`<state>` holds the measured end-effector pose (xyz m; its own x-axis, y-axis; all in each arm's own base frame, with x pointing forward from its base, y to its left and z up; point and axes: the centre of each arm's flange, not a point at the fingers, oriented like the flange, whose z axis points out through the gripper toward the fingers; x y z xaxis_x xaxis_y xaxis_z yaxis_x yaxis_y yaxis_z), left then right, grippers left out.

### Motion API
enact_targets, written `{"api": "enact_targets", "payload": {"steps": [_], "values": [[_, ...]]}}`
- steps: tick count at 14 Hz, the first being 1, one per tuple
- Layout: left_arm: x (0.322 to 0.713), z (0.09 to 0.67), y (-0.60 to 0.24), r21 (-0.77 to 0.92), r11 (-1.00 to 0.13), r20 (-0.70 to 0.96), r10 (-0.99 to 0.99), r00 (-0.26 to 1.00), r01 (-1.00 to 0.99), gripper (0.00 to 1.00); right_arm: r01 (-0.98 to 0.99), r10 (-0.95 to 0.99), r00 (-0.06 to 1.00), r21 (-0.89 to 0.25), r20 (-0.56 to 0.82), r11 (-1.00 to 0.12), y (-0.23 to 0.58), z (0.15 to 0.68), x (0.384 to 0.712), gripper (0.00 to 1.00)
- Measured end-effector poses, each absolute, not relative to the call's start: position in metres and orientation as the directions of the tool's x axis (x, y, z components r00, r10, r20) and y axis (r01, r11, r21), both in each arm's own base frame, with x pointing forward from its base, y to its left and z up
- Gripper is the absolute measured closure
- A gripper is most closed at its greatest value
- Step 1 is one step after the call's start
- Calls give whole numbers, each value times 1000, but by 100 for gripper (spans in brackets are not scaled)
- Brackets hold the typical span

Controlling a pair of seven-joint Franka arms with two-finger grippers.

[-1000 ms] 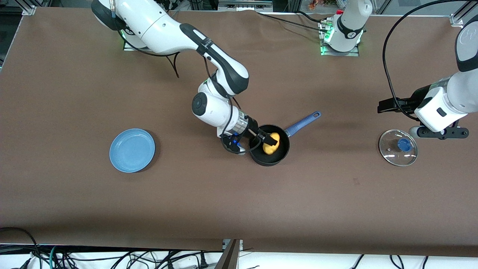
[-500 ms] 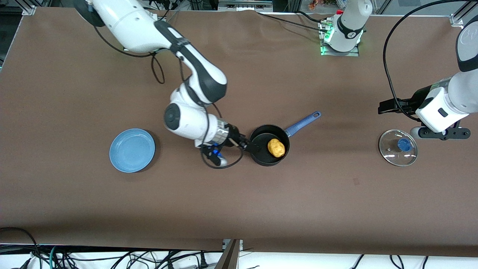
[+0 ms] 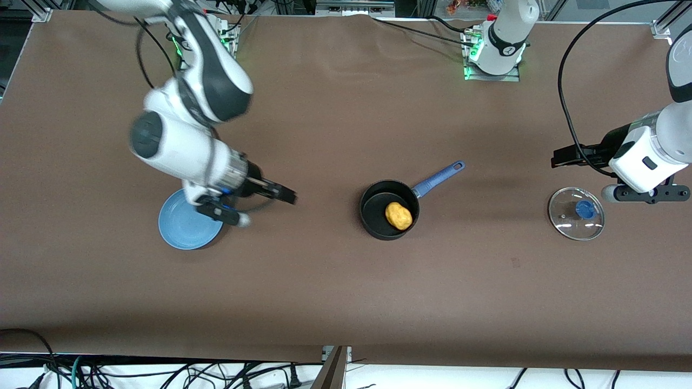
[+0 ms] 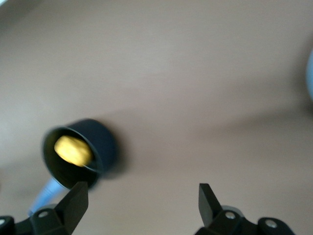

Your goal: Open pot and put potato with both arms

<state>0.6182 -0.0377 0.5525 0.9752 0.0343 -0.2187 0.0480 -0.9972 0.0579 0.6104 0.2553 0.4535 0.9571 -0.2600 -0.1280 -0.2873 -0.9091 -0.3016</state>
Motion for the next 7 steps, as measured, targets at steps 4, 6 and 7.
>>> {"api": "enact_targets", "payload": {"steps": [4, 6, 7], "values": [[618, 553, -38, 58, -997, -218, 36, 975, 50, 0, -152, -129, 984, -195, -125, -969, 109, 547, 554, 0], [618, 553, -37, 58, -997, -218, 38, 975, 51, 0, -104, -88, 989, -143, -120, -984, 64, 571, 536, 0], [618, 553, -37, 58, -997, -218, 38, 975, 52, 0, -72, -59, 991, -110, -116, -991, 52, 577, 532, 0]]}}
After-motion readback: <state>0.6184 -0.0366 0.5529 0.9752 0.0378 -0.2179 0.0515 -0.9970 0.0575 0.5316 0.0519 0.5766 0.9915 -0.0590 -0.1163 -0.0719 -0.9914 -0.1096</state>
